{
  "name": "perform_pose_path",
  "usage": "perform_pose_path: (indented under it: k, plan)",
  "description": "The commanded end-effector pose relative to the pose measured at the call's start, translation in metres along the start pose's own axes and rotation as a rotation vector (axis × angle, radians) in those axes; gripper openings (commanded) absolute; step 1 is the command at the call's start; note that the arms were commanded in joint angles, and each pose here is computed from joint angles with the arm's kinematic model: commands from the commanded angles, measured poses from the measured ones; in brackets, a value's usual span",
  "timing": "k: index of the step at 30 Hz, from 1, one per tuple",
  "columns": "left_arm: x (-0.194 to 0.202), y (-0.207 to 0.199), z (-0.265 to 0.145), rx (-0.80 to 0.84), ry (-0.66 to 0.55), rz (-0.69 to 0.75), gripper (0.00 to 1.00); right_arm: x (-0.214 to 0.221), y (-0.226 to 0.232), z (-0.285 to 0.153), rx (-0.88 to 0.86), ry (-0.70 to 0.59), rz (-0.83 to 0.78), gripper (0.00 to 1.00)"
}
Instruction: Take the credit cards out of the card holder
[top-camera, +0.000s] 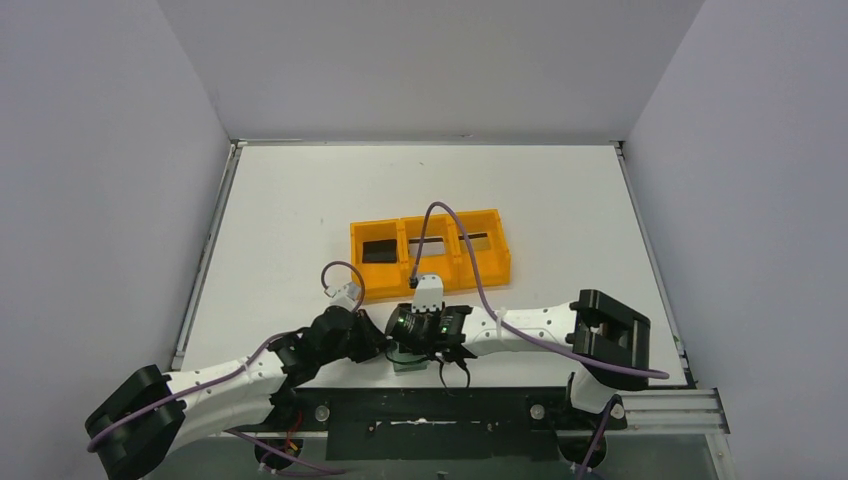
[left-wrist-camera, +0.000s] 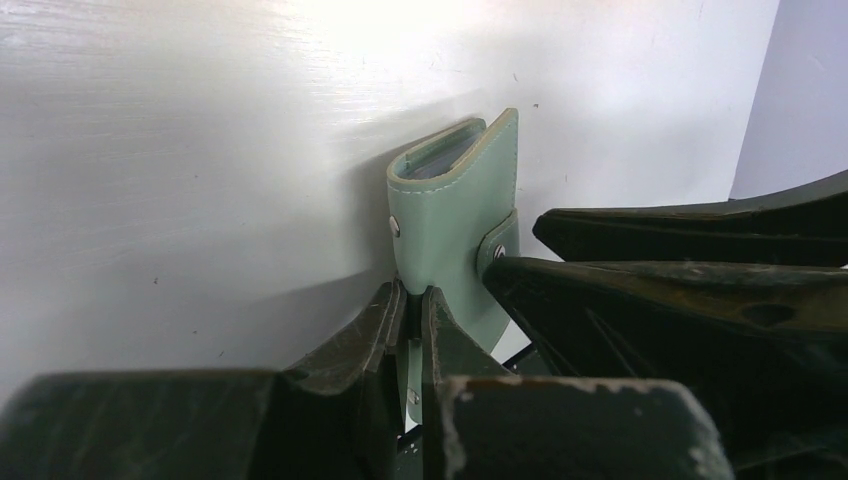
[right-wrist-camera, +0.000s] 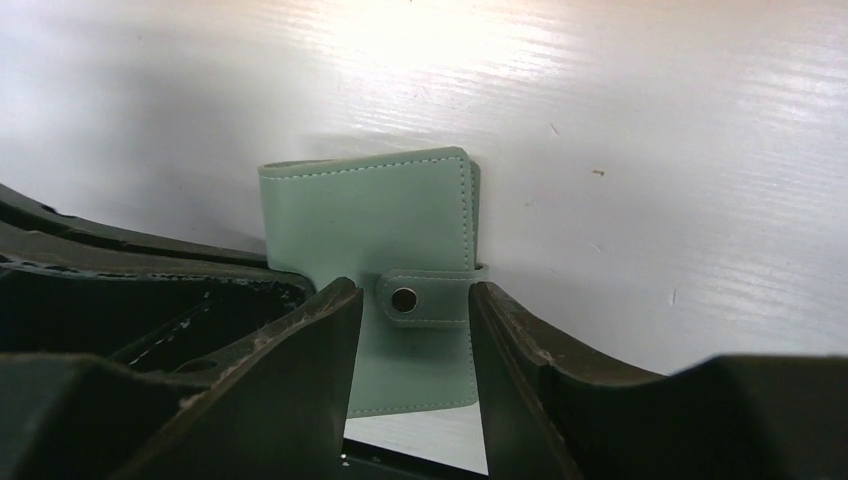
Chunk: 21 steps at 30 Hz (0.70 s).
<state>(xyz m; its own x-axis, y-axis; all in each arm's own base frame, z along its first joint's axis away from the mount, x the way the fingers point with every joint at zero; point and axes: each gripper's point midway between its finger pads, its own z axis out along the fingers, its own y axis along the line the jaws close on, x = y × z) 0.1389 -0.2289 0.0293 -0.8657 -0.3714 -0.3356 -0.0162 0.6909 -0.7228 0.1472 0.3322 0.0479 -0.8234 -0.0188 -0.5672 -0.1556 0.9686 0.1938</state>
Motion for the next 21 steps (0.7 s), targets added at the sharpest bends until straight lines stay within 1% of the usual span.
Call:
perform_pose_path:
  k: [1, 4, 7, 10, 12, 15, 18, 21]
  plan:
    - [-0.01, -0.011, -0.001, 0.006, -0.032, 0.023, 0.0, -0.004, 0.003, 0.001, 0.018, -0.028, -0.042, 0.44]
    - [-0.01, -0.013, -0.001, 0.014, -0.029, 0.022, 0.0, 0.004, 0.006, 0.006, 0.006, -0.007, -0.052, 0.44]
    - [-0.01, -0.014, -0.001, 0.016, -0.029, 0.024, 0.0, 0.008, 0.002, 0.012, 0.025, 0.003, -0.069, 0.42]
    - [-0.01, -0.01, 0.0, -0.014, -0.024, 0.041, 0.0, 0.01, -0.006, 0.015, 0.061, 0.006, -0.075, 0.37]
    - [-0.011, -0.008, 0.0, -0.035, -0.024, 0.052, 0.0, 0.01, -0.01, 0.015, 0.083, 0.001, -0.076, 0.31]
    - [-0.012, -0.005, 0.0, -0.054, -0.026, 0.054, 0.0, 0.007, -0.014, 0.013, 0.09, -0.015, -0.063, 0.26]
    - [-0.011, 0.004, -0.001, -0.086, -0.027, 0.05, 0.0, 0.001, -0.015, 0.008, 0.065, -0.036, -0.029, 0.19]
    - [-0.008, 0.015, -0.002, -0.118, -0.026, 0.052, 0.0, -0.003, -0.014, 0.009, 0.02, -0.024, 0.001, 0.12]
